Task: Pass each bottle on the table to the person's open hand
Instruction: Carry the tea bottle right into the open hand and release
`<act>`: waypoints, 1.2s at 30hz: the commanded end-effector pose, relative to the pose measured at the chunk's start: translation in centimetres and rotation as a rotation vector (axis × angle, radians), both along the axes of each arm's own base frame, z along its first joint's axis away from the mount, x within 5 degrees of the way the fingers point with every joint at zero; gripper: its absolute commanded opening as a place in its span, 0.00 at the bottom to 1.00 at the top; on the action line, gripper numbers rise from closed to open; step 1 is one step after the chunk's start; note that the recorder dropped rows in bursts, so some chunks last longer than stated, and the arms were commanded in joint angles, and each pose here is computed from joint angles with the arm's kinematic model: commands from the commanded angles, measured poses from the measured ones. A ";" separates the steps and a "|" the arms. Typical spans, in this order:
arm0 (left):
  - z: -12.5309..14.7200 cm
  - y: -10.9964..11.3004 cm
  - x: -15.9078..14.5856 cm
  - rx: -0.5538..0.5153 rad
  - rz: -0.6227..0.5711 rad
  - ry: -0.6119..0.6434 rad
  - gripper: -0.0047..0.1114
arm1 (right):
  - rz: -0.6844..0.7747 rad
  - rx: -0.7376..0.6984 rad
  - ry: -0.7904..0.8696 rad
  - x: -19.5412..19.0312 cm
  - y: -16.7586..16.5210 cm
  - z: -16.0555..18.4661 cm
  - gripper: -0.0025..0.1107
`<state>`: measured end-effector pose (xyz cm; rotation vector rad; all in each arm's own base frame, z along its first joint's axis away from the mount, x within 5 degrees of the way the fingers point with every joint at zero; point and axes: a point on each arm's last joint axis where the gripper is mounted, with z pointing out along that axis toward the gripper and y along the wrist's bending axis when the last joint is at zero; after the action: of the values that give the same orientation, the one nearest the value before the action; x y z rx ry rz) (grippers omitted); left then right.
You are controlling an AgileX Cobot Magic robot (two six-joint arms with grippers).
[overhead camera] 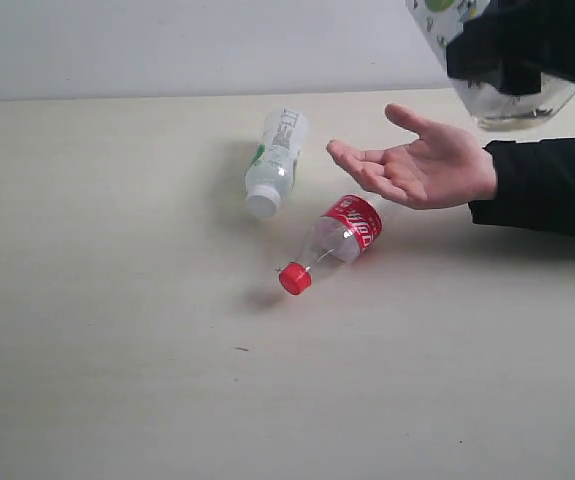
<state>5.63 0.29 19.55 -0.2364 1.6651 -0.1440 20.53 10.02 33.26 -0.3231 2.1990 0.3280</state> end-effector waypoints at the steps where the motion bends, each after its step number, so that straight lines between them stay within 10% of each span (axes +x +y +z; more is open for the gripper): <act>1: 0.1 0.0 0.0 -0.009 -0.005 -0.008 0.04 | -0.004 -0.030 0.042 0.3 0.0 -1.6 0.02; 36: 0.1 0.0 0.0 -0.009 -0.005 -0.008 0.04 | -0.044 -0.166 0.242 7.7 0.6 -11.7 0.02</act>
<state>5.63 0.29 19.55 -0.2364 1.6651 -0.1440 27.88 10.63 22.31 -0.3292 2.4627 0.1790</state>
